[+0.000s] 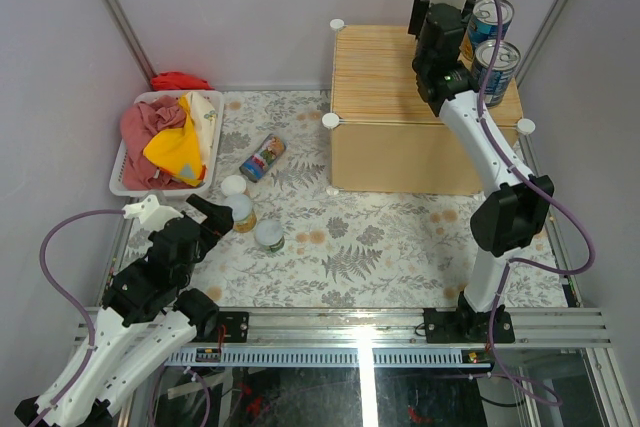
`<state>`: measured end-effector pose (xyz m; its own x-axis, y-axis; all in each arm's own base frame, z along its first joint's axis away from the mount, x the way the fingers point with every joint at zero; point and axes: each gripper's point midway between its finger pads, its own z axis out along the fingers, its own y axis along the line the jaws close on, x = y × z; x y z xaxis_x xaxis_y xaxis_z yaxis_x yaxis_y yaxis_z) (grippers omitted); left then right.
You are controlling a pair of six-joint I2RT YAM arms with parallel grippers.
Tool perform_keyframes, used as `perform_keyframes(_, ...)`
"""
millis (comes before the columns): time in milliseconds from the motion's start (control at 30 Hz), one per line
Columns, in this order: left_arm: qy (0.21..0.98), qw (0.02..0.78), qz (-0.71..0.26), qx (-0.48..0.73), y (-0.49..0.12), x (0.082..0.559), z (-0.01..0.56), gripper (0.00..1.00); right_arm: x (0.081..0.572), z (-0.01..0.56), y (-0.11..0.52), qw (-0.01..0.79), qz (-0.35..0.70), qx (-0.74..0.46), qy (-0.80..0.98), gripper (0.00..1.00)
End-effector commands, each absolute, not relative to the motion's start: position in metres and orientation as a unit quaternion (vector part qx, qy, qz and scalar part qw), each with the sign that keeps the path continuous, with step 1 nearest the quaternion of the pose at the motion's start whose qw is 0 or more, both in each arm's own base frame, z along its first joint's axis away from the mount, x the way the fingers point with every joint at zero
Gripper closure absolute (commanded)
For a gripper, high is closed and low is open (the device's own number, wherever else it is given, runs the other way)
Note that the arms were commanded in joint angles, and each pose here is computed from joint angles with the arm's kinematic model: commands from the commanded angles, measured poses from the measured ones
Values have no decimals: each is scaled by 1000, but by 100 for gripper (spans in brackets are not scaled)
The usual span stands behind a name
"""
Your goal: Place and organize the canned foods onto the counter
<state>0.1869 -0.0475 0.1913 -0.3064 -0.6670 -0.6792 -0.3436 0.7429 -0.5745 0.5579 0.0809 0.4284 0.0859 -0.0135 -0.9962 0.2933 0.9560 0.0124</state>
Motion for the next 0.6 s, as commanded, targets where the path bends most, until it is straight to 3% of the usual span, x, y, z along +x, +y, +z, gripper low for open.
perform_keyframes(0,781,507,-162,-328,-44,188,197,0,542,516,71,814,-57,155,558,100)
perform_keyframes(467,781,507,-162,-326,-44,188,198,0,559,496,72,803,-62,152,573,100)
perform_keyframes(567,782,507,-161,-325,-44,188,198,0,557,492,72,801,-60,150,577,94)
